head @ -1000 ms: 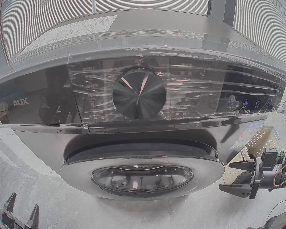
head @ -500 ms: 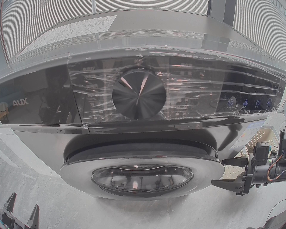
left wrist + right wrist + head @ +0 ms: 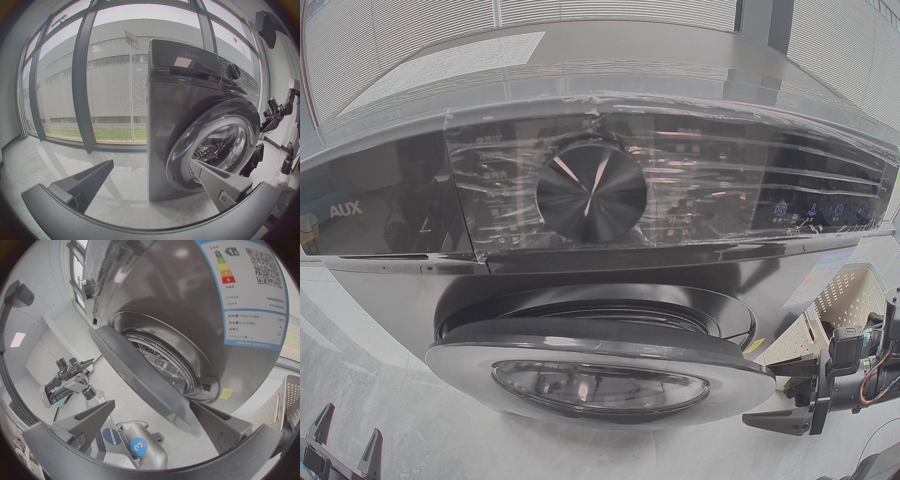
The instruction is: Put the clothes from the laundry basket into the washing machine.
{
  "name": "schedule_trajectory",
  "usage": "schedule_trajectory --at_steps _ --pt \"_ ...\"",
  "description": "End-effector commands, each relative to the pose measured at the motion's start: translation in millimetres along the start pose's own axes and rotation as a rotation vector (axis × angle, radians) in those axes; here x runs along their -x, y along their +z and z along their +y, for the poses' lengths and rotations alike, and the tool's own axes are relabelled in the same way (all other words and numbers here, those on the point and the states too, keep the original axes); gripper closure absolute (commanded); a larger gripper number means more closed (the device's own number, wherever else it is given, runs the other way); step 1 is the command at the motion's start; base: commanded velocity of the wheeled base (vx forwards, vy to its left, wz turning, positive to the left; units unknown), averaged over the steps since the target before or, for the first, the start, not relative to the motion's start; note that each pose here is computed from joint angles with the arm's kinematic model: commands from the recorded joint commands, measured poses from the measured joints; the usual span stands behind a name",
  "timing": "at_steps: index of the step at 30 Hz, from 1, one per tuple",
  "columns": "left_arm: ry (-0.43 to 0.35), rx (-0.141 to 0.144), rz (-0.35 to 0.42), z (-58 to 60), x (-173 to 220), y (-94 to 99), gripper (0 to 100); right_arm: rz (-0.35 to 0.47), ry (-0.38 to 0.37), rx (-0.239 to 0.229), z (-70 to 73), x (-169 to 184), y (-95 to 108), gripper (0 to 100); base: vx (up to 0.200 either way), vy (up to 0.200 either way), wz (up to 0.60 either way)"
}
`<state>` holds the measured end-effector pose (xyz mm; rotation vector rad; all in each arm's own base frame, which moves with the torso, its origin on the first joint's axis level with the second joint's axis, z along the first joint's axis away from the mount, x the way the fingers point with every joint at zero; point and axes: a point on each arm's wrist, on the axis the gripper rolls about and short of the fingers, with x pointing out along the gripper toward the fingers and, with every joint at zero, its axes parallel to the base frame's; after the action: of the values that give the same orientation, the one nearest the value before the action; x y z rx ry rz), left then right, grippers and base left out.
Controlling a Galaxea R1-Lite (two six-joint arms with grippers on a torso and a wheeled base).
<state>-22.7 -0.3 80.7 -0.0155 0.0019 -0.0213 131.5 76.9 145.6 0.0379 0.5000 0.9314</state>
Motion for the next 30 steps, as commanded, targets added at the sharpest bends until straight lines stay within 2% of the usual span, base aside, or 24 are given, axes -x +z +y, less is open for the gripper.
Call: schedule_trajectory --at_steps 1,4,9,14,22,26,30 --pt "0.0 0.0 -0.003 0.1 0 -4.8 0 -0.039 -0.011 0.012 -1.1 2 9 0 0.0 0.0 0.0" --pt "0.0 0.0 -0.003 0.1 0 -4.8 0 -0.042 -0.032 0.009 -9.9 -6 19 0 0.0 0.0 0.0" --pt "0.0 0.0 -0.002 0.1 0 -4.9 0 -0.016 -0.015 0.006 -11.4 -16 21 0 -0.04 0.0 0.0" --pt "0.0 0.0 -0.002 0.1 0 -4.9 0 0.016 0.011 0.0 -7.7 -20 15 0 -0.2 0.0 0.0" --pt "0.0 0.0 -0.002 0.1 0 -4.9 0 0.031 0.026 0.006 1.8 -7 -3 0 0.0 0.0 0.0" --pt "0.0 0.0 -0.002 0.1 0 -4.9 0 0.011 0.012 0.004 -1.6 -8 3 0 0.0 0.0 0.0" --pt "0.0 0.0 0.0 0.1 0 -5.1 0 0.007 -0.008 -0.004 -11.4 -19 14 0 -0.2 0.0 0.0"
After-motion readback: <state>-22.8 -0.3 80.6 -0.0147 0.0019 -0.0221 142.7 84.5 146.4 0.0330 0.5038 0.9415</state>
